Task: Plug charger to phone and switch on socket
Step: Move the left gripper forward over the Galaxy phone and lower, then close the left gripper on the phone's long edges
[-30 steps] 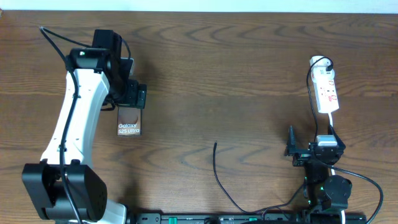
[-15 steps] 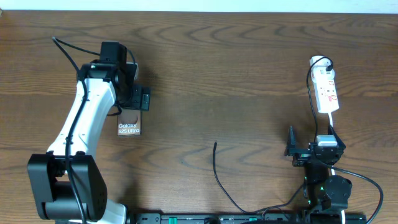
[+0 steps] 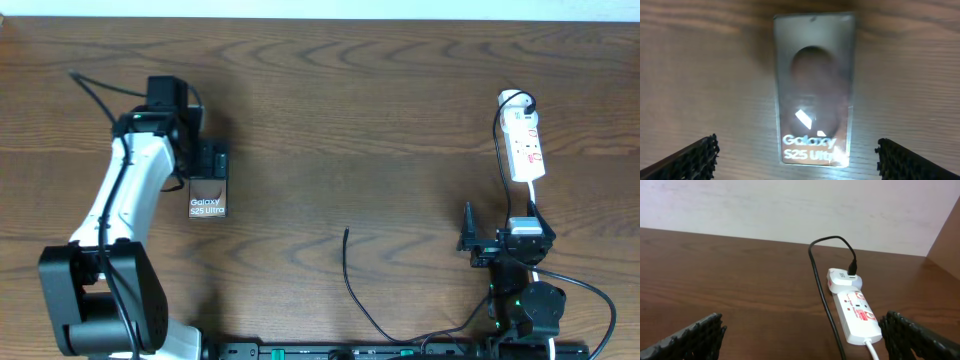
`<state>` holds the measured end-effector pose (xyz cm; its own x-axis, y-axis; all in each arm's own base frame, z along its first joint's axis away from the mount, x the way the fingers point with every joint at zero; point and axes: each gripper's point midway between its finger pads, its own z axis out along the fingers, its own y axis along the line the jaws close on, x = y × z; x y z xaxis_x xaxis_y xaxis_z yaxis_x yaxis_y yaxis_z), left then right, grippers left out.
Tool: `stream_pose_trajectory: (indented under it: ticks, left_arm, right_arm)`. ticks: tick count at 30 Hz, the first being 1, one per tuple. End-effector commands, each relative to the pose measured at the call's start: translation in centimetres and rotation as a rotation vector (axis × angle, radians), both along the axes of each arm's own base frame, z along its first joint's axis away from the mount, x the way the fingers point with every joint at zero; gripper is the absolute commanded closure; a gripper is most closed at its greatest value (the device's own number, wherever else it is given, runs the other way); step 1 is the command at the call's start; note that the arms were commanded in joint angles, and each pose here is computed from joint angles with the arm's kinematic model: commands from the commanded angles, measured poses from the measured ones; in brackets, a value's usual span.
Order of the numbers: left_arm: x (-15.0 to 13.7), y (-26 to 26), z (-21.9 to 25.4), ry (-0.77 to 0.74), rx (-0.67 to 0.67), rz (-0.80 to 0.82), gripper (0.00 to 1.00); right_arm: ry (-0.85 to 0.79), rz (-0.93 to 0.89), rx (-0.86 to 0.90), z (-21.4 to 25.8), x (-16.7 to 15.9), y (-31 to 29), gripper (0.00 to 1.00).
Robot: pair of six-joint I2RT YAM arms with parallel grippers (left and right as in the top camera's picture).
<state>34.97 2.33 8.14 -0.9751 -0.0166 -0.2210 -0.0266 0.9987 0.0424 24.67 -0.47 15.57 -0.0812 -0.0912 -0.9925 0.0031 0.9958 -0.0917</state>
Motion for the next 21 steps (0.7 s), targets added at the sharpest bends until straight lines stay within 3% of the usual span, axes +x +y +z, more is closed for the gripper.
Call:
stream_pose_trajectory:
  ticks: [1, 13, 21]
  left_arm:
    - [-0.6, 0.1, -1.0, 0.026, -0.067, 0.037, 0.00]
    - [-0.3, -0.2, -1.4, 0.006, -0.080, 0.028, 0.00]
    - [-1.4, -0.3, -4.3, 0.019, -0.082, 0.028, 0.01]
  right_arm:
    - [0.002, 0.004, 0.011, -0.1, 0.0, 0.1, 0.01]
    - [0.002, 0.004, 0.011, -0.1, 0.0, 0.1, 0.01]
    - [0.002, 0.004, 0.011, -0.1, 0.0, 0.1, 0.01]
